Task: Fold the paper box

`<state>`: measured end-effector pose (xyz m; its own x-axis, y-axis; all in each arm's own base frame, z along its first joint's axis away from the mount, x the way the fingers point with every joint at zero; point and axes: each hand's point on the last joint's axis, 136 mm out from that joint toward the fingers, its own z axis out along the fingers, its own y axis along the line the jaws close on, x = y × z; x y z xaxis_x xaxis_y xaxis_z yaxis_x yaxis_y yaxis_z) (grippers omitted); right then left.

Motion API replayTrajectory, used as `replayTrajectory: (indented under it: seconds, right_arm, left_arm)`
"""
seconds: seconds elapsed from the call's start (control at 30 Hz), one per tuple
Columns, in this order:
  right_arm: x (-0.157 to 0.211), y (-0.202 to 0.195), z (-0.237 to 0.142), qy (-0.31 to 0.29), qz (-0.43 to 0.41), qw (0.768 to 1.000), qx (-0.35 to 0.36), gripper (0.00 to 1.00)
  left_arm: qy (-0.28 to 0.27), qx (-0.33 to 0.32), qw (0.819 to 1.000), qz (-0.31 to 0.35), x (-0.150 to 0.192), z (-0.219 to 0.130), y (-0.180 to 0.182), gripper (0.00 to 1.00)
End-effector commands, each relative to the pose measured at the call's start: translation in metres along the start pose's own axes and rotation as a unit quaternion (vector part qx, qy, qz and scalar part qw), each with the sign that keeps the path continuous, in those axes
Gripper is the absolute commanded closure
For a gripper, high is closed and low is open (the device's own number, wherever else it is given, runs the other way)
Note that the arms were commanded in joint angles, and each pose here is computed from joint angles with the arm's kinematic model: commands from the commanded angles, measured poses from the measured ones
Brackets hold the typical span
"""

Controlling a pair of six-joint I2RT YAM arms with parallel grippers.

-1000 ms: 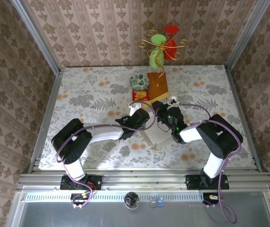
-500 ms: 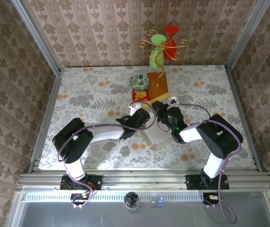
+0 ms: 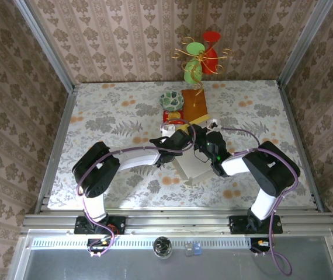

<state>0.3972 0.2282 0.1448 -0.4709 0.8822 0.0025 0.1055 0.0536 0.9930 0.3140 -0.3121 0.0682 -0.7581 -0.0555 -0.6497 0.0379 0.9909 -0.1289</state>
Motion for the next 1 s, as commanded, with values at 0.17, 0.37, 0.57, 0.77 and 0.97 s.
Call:
replayTrajectory:
  seconds: [0.17,0.37,0.57,0.77,0.97]
  right_arm:
    - [0.006,0.015,0.0,0.007,0.009,1.0,-0.016,1.0]
    - [0.005,0.014,0.0,0.003,0.012,1.0,-0.017,1.0]
    - [0.004,0.016,-0.001,0.001,0.016,1.0,-0.02,1.0]
    - [0.002,0.02,-0.006,-0.003,0.018,1.0,-0.008,0.83]
    - [-0.012,0.027,-0.024,-0.01,-0.015,0.999,0.045,0.49]
  left_arm:
    - [0.059,-0.018,0.998,0.009,0.037,0.015,0.009,0.84]
    - [0.063,-0.028,0.998,0.001,0.037,0.016,0.008,0.89]
    - [0.061,-0.07,0.996,-0.005,0.028,0.012,0.013,1.0]
    - [0.053,-0.088,0.995,0.014,0.026,0.011,0.017,1.0]
    - [0.039,-0.133,0.989,0.06,0.02,0.003,0.039,1.0]
